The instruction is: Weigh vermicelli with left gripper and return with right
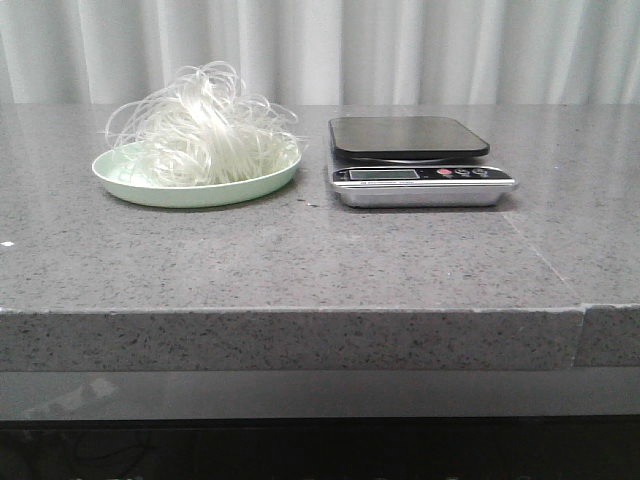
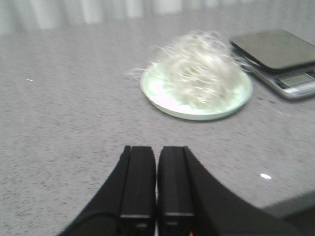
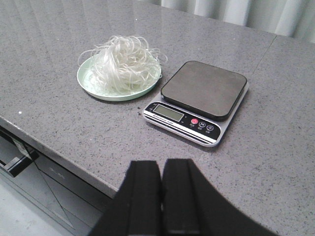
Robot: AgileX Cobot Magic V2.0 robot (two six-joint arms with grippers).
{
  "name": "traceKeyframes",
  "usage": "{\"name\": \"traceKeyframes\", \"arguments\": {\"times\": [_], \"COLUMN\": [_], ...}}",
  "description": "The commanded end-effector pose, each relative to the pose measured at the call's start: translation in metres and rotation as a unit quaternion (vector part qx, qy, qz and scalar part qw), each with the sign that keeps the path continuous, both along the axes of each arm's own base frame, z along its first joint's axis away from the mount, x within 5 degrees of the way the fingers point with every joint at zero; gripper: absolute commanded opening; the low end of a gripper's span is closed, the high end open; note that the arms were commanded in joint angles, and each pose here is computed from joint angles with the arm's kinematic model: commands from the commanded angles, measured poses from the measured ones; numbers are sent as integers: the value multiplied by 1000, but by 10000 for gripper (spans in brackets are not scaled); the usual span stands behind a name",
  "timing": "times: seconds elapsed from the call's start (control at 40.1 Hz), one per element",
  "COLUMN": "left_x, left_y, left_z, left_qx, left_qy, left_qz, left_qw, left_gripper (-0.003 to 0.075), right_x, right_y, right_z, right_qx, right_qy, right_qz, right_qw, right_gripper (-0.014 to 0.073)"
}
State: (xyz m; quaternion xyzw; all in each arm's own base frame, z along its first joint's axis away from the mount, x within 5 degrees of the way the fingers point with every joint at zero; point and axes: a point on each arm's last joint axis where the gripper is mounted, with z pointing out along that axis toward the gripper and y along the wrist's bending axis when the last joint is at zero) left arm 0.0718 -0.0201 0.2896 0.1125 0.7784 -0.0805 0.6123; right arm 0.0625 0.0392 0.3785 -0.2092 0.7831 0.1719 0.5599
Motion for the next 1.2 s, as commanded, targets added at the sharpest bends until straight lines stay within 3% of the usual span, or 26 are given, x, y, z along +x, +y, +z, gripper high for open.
{"name": "traceKeyframes", "arguments": {"times": [0.0, 0.15, 0.424, 1.172], "left_x": [-4, -14, -17, -17], "left_y": [6, 12, 18, 19], "left_z": [-11, -46, -81, -83], "left_qx": [-27, -41, -56, -55], "left_qy": [-105, -159, -184, -184], "left_qz": [31, 69, 121, 124], "left_qw": [994, 984, 974, 974], "left_gripper": [154, 154, 154, 154], "right_x": [1, 1, 1, 1], "right_y": [0, 0, 0, 0], "right_z": [12, 12, 12, 11], "right_qx": [19, 19, 19, 17], "right_qy": [-38, -38, -37, -35], "right_qz": [-4, -4, -4, -4], "right_qw": [999, 999, 999, 999], "right_gripper": [158, 158, 158, 158]}}
